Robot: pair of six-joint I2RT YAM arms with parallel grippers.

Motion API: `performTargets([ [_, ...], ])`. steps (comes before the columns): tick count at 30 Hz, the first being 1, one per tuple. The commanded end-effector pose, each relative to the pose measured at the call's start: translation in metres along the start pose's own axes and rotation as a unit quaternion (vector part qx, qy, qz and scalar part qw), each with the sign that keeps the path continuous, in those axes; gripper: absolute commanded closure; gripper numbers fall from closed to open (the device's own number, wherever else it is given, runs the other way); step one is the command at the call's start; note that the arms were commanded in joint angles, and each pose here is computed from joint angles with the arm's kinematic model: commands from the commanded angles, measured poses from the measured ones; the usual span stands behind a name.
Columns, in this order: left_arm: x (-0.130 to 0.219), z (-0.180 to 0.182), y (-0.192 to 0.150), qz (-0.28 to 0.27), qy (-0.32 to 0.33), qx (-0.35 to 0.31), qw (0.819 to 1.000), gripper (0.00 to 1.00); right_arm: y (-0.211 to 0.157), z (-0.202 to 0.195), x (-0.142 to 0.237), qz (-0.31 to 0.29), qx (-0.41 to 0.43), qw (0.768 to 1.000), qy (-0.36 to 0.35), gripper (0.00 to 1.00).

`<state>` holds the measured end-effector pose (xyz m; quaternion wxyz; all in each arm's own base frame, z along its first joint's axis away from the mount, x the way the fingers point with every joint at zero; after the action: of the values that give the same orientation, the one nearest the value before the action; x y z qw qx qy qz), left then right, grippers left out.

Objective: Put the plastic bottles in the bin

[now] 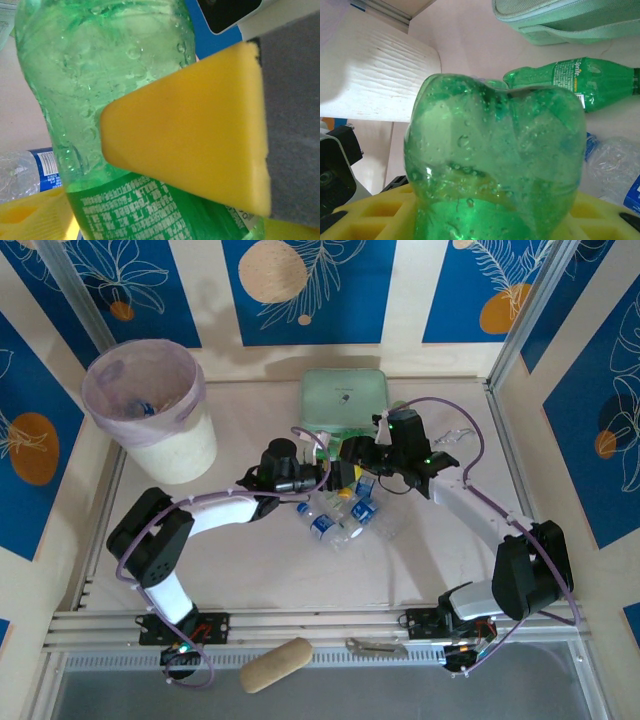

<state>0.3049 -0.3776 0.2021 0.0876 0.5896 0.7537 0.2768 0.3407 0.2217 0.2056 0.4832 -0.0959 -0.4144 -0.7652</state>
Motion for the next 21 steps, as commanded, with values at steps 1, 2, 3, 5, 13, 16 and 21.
performTargets([
  [1,-0.001,-0.012,0.000,0.002,-0.016,-0.020,1.000,0.25,-0.006,0.009,0.003,0.011,-0.001,1.000,0.016,0.48],
  [2,0.000,-0.012,0.001,0.000,-0.016,-0.020,1.000,0.29,-0.006,0.009,0.002,0.012,-0.003,1.000,0.016,0.48],
  [3,0.000,-0.013,0.001,-0.001,-0.016,-0.021,1.000,0.32,-0.006,0.009,0.003,0.012,-0.003,1.000,0.015,0.48],
  [5,0.001,-0.012,0.001,-0.006,-0.015,-0.020,1.000,0.33,-0.007,0.008,0.002,0.014,-0.004,1.000,0.014,0.47],
  [13,0.004,-0.006,0.002,-0.017,0.001,-0.017,1.000,0.39,-0.005,0.007,0.008,0.005,-0.008,1.000,0.009,0.24],
  [16,0.007,0.002,0.003,-0.024,0.015,-0.011,1.000,0.40,-0.001,0.004,0.015,-0.005,-0.016,1.000,0.007,0.21],
  [21,0.015,0.014,0.004,-0.033,0.035,0.003,0.999,0.41,0.006,-0.011,0.031,-0.031,-0.048,0.998,0.001,0.19],
])
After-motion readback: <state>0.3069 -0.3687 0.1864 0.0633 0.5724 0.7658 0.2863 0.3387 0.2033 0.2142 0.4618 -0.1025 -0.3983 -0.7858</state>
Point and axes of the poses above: each hand's point on the last joint's axis, 136 mm out from that joint toward the fingers, its own x axis back along the fingers, its own z axis along the line the jaws close on, y = z × x, the point moved 1 cm from there along x, back along the fingers, and after that the axes turned 8 degrees about x, right-handed, at the moved point
